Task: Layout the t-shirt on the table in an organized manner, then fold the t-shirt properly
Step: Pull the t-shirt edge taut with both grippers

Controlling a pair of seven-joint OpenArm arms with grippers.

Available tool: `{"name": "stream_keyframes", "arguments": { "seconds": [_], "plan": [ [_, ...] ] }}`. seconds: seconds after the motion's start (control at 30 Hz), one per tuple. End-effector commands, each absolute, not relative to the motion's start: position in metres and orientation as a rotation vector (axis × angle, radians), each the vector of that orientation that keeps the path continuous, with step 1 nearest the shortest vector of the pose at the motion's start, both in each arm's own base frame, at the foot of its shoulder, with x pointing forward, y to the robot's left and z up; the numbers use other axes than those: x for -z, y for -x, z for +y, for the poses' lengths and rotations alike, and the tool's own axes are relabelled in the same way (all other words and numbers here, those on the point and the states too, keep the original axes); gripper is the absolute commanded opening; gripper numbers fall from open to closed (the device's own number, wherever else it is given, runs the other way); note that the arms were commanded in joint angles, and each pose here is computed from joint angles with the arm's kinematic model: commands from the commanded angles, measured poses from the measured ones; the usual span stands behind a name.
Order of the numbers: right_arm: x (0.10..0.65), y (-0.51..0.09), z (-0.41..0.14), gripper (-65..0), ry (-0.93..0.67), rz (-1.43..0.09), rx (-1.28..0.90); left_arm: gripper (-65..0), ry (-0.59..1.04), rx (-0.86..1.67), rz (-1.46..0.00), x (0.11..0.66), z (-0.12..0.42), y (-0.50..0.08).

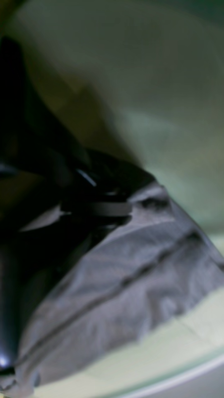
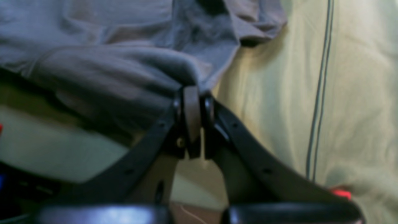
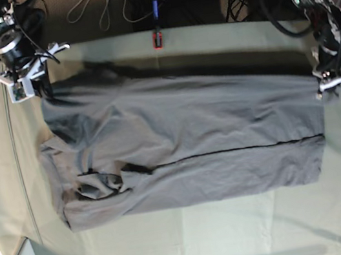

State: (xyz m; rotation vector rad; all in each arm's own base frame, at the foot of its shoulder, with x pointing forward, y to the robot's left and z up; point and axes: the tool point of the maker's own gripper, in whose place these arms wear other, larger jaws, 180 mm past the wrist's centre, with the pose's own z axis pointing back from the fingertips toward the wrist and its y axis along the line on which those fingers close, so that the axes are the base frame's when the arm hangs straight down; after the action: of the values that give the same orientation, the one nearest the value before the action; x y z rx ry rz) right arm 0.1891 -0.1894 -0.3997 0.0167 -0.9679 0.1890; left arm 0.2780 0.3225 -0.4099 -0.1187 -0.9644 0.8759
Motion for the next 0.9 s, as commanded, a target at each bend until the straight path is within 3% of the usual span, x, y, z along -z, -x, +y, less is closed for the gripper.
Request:
{"name": "stream_keyframes", "arguments": {
  "seconds": [0.0, 0.47, 0.87],
  "plan": [
    [0.390, -0.191, -0.191, -65.0, -0.014, -1.003, -0.188, -64.8, 0.107, -0.862, -1.014, 0.396, 0.330, -0.283],
    [0.401, -0.162, -0.187, -65.0, -0.084, -0.930, -0.248, -64.9, 0.073, -0.869, -0.935, 0.419, 0.328, -0.250],
    [0.395, -0.164, -0.197, -65.0, -0.087, -0.956, -0.198, -64.9, 0.069, -0.860, -0.938, 0.418, 0.330, -0.250]
  ]
}}
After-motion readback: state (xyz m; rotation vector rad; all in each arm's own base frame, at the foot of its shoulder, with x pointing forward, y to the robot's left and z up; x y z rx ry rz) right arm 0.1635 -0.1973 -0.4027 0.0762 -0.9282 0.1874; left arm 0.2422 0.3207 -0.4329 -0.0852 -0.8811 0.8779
